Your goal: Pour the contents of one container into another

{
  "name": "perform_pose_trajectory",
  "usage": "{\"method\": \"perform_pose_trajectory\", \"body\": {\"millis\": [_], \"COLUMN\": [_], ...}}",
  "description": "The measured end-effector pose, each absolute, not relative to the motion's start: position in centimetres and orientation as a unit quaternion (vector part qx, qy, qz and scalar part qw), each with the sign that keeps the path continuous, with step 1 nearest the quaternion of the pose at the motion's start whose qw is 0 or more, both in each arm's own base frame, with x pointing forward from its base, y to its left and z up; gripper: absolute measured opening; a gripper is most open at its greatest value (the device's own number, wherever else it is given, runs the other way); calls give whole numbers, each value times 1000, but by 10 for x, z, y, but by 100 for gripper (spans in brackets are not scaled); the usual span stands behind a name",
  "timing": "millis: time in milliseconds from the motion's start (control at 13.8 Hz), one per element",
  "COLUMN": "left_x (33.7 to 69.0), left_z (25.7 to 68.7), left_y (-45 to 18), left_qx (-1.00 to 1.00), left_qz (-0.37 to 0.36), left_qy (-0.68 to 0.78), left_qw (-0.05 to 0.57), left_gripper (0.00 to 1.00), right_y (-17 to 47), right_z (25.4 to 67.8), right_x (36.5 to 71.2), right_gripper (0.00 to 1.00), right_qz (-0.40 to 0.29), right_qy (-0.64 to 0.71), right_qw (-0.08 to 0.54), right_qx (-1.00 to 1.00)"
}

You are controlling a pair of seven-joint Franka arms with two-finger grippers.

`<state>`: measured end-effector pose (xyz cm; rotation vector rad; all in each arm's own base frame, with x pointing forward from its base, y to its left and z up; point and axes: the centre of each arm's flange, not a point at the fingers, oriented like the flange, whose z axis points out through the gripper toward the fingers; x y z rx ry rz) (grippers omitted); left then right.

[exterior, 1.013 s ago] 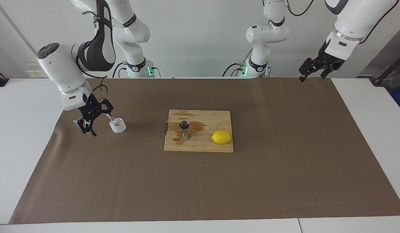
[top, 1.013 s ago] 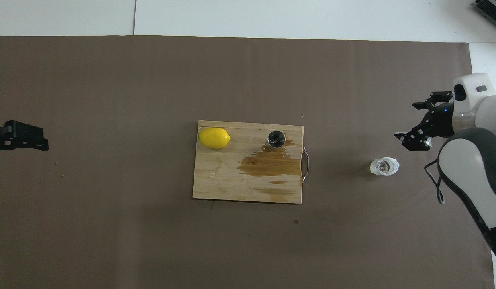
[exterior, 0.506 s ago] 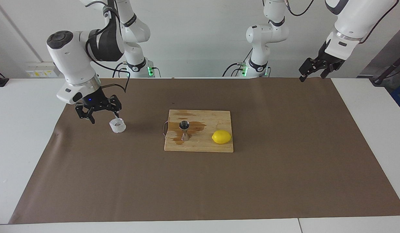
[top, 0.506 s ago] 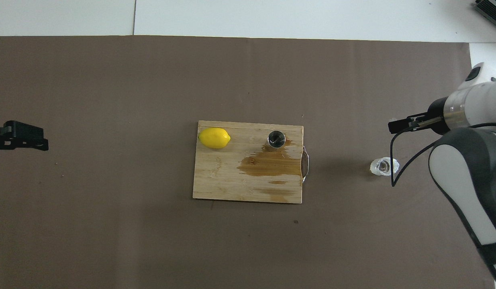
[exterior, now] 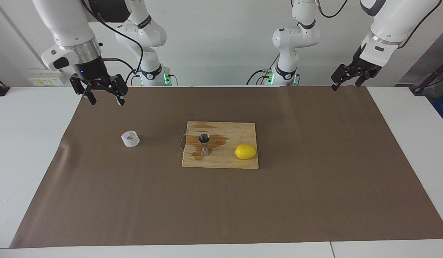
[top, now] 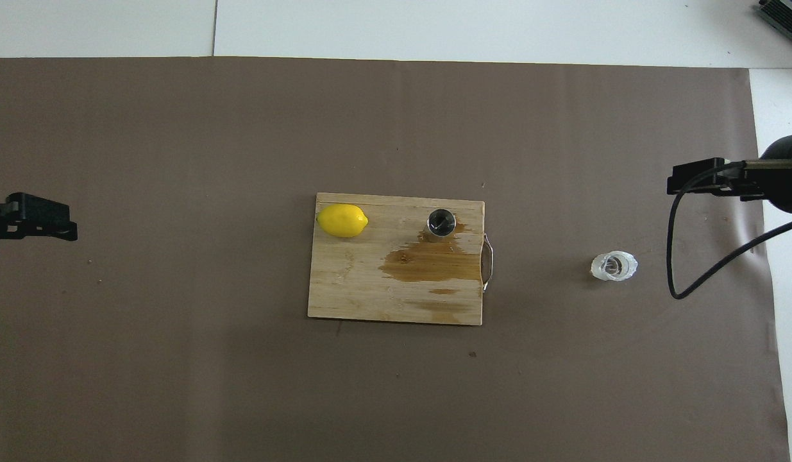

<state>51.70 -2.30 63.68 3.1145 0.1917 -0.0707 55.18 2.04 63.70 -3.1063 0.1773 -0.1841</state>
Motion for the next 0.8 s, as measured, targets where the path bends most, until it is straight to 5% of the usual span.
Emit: {"method": "perform_pose_trajectory", "body": {"millis": [796], "left_x": [516], "left_z": [636], "left_y": [-31], "left_qx": [1000], "left_qz": [-23], "left_qy": [-13], "left_qw": [11], "left_gripper": [100], "right_y": [23], "right_z": [623], "right_x": [545], "right_gripper": [100], "right_qz": [-9], "right_qy": [69], "right_qw": [8], "right_qx": [-998]}}
